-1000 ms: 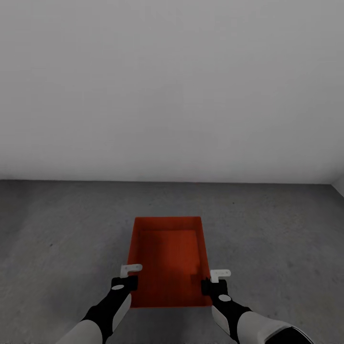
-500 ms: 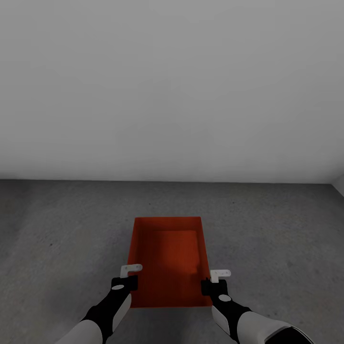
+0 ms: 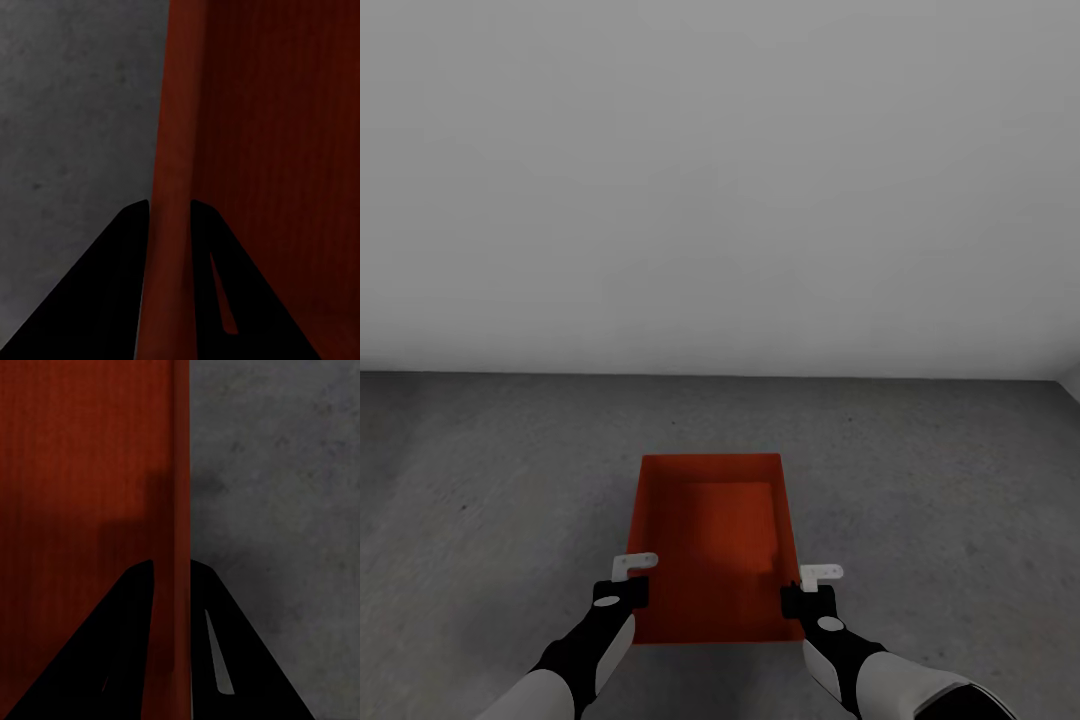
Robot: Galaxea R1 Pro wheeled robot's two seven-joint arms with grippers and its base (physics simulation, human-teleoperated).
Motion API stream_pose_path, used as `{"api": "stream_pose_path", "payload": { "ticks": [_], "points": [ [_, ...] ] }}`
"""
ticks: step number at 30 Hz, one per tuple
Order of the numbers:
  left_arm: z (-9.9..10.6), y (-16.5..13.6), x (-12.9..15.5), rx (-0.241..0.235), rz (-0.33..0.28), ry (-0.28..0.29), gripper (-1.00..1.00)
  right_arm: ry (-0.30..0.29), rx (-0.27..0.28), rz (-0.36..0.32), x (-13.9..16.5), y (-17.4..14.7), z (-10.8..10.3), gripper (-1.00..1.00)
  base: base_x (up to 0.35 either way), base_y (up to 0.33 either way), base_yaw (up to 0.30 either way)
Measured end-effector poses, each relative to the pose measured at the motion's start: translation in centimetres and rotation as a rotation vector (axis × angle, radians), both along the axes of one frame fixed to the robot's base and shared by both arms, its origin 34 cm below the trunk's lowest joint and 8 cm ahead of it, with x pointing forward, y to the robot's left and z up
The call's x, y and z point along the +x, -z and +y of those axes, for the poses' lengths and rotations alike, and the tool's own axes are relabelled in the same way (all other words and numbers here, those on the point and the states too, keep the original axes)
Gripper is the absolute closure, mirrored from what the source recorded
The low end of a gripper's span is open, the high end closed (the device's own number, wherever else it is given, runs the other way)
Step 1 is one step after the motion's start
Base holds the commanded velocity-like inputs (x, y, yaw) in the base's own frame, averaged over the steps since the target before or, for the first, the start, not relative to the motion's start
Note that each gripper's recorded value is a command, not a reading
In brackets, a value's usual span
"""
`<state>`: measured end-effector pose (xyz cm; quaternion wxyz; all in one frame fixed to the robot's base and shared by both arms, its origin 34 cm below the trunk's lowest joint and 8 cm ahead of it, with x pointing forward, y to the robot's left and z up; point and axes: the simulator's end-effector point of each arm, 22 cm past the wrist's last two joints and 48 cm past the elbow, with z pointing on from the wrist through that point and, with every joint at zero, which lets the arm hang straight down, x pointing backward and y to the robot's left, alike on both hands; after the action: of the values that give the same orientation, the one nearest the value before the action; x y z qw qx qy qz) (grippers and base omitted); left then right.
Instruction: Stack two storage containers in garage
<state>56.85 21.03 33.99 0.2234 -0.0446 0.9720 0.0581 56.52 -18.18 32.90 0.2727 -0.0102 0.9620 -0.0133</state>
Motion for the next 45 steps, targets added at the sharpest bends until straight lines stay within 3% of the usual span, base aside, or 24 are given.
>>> {"api": "stream_pose_path", "payload": {
  "ticks": [24,45],
  "points": [
    [0.0,5.0,-0.9,0.000,-0.002,0.000,1.00,0.000,0.000,-0.002,-0.9,5.0,0.0,1.00,0.000,0.000,0.000],
    [0.0,5.0,-0.9,0.000,-0.003,0.000,1.00,0.000,0.000,-0.002,-0.8,5.0,0.0,1.00,0.000,0.000,0.000]
  ]
}}
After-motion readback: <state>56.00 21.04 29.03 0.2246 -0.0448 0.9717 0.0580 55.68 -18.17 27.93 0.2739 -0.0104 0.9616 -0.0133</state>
